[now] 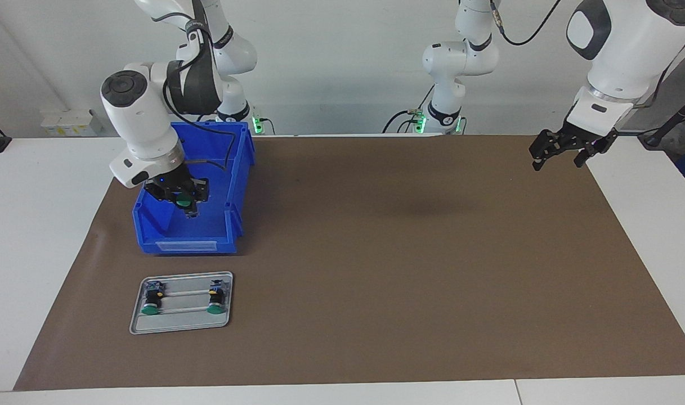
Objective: Place and press button with both arms
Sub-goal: 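Carry the green button into the blue bin and open the right gripper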
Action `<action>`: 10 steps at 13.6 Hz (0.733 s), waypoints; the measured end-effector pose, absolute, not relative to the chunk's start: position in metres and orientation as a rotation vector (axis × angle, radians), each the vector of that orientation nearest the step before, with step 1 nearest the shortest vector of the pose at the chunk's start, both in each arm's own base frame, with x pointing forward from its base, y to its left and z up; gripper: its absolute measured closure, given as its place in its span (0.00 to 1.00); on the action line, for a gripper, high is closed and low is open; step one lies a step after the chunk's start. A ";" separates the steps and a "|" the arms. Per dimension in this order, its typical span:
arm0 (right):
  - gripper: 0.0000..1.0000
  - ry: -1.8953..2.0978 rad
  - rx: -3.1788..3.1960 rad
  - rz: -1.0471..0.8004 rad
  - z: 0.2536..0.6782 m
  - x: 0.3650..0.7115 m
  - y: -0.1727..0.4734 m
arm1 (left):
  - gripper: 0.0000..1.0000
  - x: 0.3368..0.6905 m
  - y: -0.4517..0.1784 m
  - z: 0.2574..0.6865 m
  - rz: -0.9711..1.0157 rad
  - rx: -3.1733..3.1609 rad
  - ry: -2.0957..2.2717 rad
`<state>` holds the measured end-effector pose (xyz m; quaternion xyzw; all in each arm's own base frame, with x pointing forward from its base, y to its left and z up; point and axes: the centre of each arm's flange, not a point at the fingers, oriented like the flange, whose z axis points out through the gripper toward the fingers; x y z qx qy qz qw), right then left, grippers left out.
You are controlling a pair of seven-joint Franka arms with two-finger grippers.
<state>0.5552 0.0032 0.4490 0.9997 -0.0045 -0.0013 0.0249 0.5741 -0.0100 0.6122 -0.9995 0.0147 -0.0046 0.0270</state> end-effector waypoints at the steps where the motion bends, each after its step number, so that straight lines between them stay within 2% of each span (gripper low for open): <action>1: 0.67 -0.011 3.095 0.006 0.435 0.544 -0.004 | 0.00 0.574 -0.010 0.612 -0.014 -3.087 0.045; 5: 0.67 0.024 3.113 0.060 0.388 0.504 -0.020 | 0.00 0.574 -0.010 0.612 -0.014 -3.087 0.045; 10: 0.67 0.003 3.142 0.072 0.353 0.485 -0.027 | 0.00 0.574 -0.010 0.612 -0.014 -3.087 0.045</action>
